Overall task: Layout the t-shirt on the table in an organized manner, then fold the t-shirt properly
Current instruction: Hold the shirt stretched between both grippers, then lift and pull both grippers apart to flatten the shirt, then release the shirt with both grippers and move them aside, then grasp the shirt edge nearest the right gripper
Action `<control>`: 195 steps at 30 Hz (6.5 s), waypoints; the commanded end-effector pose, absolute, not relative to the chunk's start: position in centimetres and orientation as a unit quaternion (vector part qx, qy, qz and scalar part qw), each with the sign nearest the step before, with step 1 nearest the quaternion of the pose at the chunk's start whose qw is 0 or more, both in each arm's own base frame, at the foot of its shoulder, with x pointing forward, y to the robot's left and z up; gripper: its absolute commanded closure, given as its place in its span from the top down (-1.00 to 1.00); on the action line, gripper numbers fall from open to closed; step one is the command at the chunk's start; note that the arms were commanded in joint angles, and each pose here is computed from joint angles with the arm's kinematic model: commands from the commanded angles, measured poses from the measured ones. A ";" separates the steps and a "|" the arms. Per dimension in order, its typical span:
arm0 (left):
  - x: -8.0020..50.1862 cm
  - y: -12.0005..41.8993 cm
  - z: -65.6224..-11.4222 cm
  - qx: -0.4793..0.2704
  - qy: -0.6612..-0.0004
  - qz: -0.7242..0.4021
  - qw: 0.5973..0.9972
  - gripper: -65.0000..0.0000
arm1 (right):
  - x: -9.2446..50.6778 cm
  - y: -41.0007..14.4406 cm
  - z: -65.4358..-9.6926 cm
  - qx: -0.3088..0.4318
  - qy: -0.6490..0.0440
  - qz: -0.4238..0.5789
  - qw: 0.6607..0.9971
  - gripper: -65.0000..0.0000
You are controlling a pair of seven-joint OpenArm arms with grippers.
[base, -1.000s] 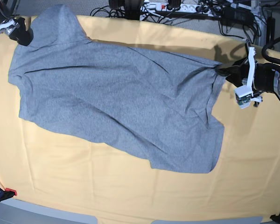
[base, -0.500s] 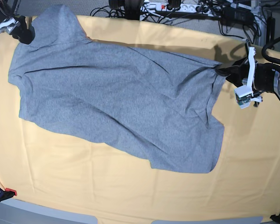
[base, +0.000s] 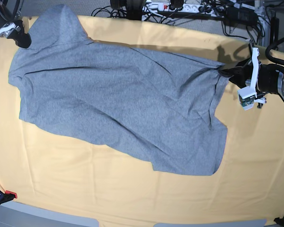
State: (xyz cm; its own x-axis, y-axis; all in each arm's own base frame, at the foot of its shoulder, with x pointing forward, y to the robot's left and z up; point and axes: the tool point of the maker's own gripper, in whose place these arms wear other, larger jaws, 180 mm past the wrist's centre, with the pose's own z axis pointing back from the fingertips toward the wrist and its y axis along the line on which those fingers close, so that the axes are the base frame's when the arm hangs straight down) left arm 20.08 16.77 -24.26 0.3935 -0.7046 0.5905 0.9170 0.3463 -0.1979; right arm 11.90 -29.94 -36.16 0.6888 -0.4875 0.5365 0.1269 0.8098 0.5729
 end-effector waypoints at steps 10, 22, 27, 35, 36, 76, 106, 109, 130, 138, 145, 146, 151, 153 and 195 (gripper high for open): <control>21.2 16.9 -22.5 -0.241 -0.231 -0.522 0.785 -1.00 | 13.1 -30.2 -33.4 0.260 -0.383 -0.134 0.876 -1.00; 19.4 15.6 -20.1 -0.194 -0.229 -0.604 0.738 -1.00 | 13.7 -30.2 -28.1 0.147 -0.402 -0.019 0.904 -1.00; 19.2 17.0 -19.7 -0.163 -0.205 -0.617 0.742 -1.00 | 12.6 -33.1 -25.7 0.072 -0.397 -0.001 0.915 -1.00; 19.2 17.5 -19.6 -0.155 -0.197 -0.620 0.744 -1.00 | 11.7 -34.3 -25.1 0.049 -0.393 -0.008 0.918 -1.00; 19.2 17.6 -19.6 -0.152 -0.196 -0.620 0.744 -1.00 | 11.6 -34.3 -25.2 0.049 -0.389 -0.008 0.920 -1.00; 12.5 21.2 -24.0 -0.195 -0.016 -0.598 0.777 -1.00 | 5.7 -32.8 -26.6 0.090 -0.292 -0.004 0.952 -1.00; 8.2 24.9 -25.7 -0.172 0.118 -0.603 0.770 0.33 | 6.3 -29.5 -28.6 0.149 -0.263 0.035 0.953 0.20; 10.7 25.8 -25.4 -0.119 0.091 -0.605 0.782 0.33 | 6.9 -30.3 -26.8 0.113 -0.283 0.047 0.951 0.20; 33.6 30.8 -20.5 0.071 -0.318 -0.307 0.894 0.33 | 12.3 -31.7 -22.3 0.054 -0.408 0.063 0.909 0.20; 36.2 30.2 -22.4 -0.046 -0.344 -0.230 0.909 0.33 | 18.4 -27.9 -21.7 0.107 -0.479 0.107 0.865 0.20; 36.4 28.4 -22.9 -0.090 -0.352 -0.235 0.902 0.33 | 24.7 -25.9 -22.2 0.053 -0.513 0.154 0.843 0.20; 36.4 28.4 -22.9 -0.090 -0.352 -0.235 0.902 0.33 | 25.4 -25.5 -22.4 0.055 -0.513 0.155 0.842 0.20; 36.4 28.4 -22.9 -0.089 -0.352 -0.235 0.902 0.33 | 27.7 -22.7 -26.0 0.112 -0.477 0.181 0.852 0.20; 36.3 28.5 -22.9 -0.089 -0.351 -0.235 0.902 0.33 | 28.7 -22.0 -27.4 0.126 -0.461 0.185 0.859 0.20; 36.3 28.5 -22.9 -0.089 -0.350 -0.235 0.902 0.33 | 30.3 -18.7 -30.4 0.207 -0.399 0.199 0.871 -1.00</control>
